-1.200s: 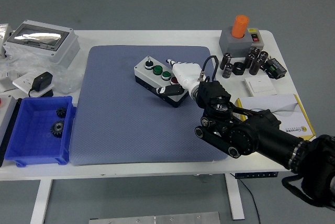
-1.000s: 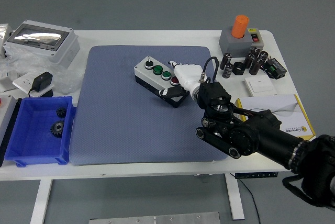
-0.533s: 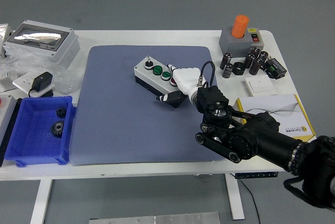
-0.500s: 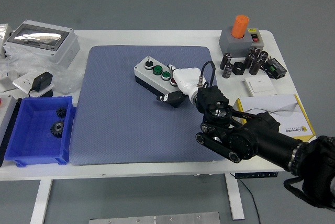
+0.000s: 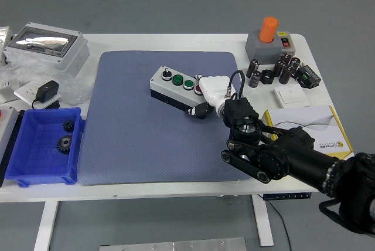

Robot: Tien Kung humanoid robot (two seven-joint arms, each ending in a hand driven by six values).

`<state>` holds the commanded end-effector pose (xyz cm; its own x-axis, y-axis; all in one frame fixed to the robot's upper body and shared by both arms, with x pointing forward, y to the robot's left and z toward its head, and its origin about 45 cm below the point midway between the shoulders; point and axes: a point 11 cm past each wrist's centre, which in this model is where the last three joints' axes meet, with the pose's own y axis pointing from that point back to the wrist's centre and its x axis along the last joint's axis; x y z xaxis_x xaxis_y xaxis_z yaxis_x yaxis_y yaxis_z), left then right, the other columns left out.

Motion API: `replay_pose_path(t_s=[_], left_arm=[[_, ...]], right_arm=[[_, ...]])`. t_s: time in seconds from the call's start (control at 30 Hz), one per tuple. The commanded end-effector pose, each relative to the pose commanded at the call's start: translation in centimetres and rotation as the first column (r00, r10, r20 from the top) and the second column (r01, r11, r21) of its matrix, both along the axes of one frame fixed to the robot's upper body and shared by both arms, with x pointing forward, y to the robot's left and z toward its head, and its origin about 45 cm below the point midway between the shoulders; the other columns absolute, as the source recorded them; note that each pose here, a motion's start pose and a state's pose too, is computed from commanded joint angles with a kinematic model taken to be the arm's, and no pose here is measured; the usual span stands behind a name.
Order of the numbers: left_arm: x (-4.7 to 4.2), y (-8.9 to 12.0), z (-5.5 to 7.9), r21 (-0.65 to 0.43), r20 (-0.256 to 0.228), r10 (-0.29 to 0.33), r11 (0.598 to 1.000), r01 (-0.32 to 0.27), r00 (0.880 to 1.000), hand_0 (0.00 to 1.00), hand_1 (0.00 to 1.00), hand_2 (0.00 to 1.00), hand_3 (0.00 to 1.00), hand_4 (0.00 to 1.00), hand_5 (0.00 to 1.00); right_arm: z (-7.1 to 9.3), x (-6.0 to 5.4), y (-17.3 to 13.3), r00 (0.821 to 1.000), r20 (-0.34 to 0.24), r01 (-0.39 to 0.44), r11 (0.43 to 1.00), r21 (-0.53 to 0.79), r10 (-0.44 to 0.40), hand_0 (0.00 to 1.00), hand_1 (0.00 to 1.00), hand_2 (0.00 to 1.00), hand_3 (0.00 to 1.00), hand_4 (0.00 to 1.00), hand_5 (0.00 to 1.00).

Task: Pick up the button,place it on the desk,press the button,press the button

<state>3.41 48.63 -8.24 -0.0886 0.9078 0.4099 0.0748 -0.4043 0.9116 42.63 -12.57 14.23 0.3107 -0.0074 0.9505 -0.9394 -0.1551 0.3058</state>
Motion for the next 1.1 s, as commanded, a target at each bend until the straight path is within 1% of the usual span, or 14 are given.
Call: replay_pose_path(t_s=[0.13, 0.17, 0.37, 0.4, 0.53, 0.57, 0.77, 0.8, 0.93, 0.97, 1.1], left_arm=[[0.18, 0.06, 0.01, 0.004, 0.016, -0.003, 1.000, 0.003, 1.000, 0.680, 0.685, 0.680, 0.825, 0.752, 0.576], [0.20, 0.08, 0.01, 0.005, 0.019, -0.004, 1.000, 0.004, 1.000, 0.679, 0.685, 0.677, 0.824, 0.751, 0.569], [0.23, 0.15, 0.02, 0.014, 0.031, -0.006, 1.000, 0.006, 1.000, 0.679, 0.685, 0.677, 0.824, 0.751, 0.569], [0.24, 0.16, 0.02, 0.016, 0.033, -0.007, 1.000, 0.006, 0.999, 0.675, 0.684, 0.678, 0.820, 0.753, 0.569], [0.29, 0.22, 0.04, 0.021, 0.040, -0.008, 1.000, 0.007, 0.999, 0.675, 0.684, 0.678, 0.820, 0.753, 0.569], [0.29, 0.22, 0.04, 0.021, 0.041, -0.008, 1.000, 0.007, 0.999, 0.675, 0.684, 0.674, 0.818, 0.757, 0.569], [0.25, 0.19, 0.02, 0.021, 0.044, -0.005, 1.000, 0.004, 0.999, 0.675, 0.684, 0.674, 0.818, 0.757, 0.569], [0.25, 0.19, 0.02, 0.021, 0.045, -0.004, 1.000, 0.003, 0.999, 0.674, 0.684, 0.675, 0.817, 0.757, 0.564], [0.26, 0.22, 0.03, 0.023, 0.048, -0.003, 1.000, 0.002, 0.999, 0.674, 0.684, 0.675, 0.817, 0.757, 0.564], [0.26, 0.22, 0.03, 0.023, 0.049, -0.003, 1.000, 0.002, 0.999, 0.674, 0.682, 0.674, 0.817, 0.766, 0.569], [0.22, 0.24, 0.03, 0.026, 0.049, -0.003, 1.000, 0.002, 0.999, 0.674, 0.682, 0.674, 0.817, 0.766, 0.569]], right_arm=[[-0.09, -0.09, 0.04, 1.000, 0.003, -0.004, 1.000, -0.003, 0.004, 0.092, 0.395, 0.492, 0.793, 0.726, 0.213], [-0.06, -0.09, 0.07, 1.000, 0.006, -0.005, 1.000, -0.002, 0.005, 0.062, 0.325, 0.385, 0.607, 0.386, 0.123], [0.36, 0.01, 0.27, 1.000, 0.029, -0.012, 1.000, 0.023, 0.011, 0.062, 0.325, 0.385, 0.607, 0.386, 0.123], [0.43, 0.03, 0.28, 0.999, 0.032, -0.012, 1.000, 0.028, 0.011, 0.042, 0.296, 0.350, 0.491, 0.335, 0.002], [0.51, 0.09, 0.28, 0.999, 0.033, -0.011, 0.999, 0.041, 0.009, 0.042, 0.296, 0.350, 0.491, 0.335, 0.002], [0.48, 0.08, 0.27, 0.999, 0.031, -0.011, 0.999, 0.043, 0.009, 0.021, 0.236, 0.308, 0.376, 0.174, 0.002], [0.19, -0.03, 0.30, 1.000, 0.013, -0.016, 0.999, 0.049, 0.015, 0.021, 0.236, 0.308, 0.376, 0.174, 0.002], [0.12, -0.05, 0.28, 1.000, 0.010, -0.016, 0.999, 0.051, 0.015, 0.020, 0.219, 0.309, 0.410, 0.146, 0.002], [0.01, -0.08, 0.25, 1.000, 0.006, -0.016, 0.997, 0.074, 0.015, 0.020, 0.219, 0.309, 0.410, 0.146, 0.002], [0.04, -0.07, 0.27, 1.000, 0.007, -0.016, 0.996, 0.082, 0.016, 0.014, 0.205, 0.291, 0.374, 0.124, 0.002], [0.34, -0.01, 0.44, 1.000, 0.018, -0.018, 0.993, 0.120, 0.016, 0.014, 0.205, 0.291, 0.374, 0.124, 0.002]])
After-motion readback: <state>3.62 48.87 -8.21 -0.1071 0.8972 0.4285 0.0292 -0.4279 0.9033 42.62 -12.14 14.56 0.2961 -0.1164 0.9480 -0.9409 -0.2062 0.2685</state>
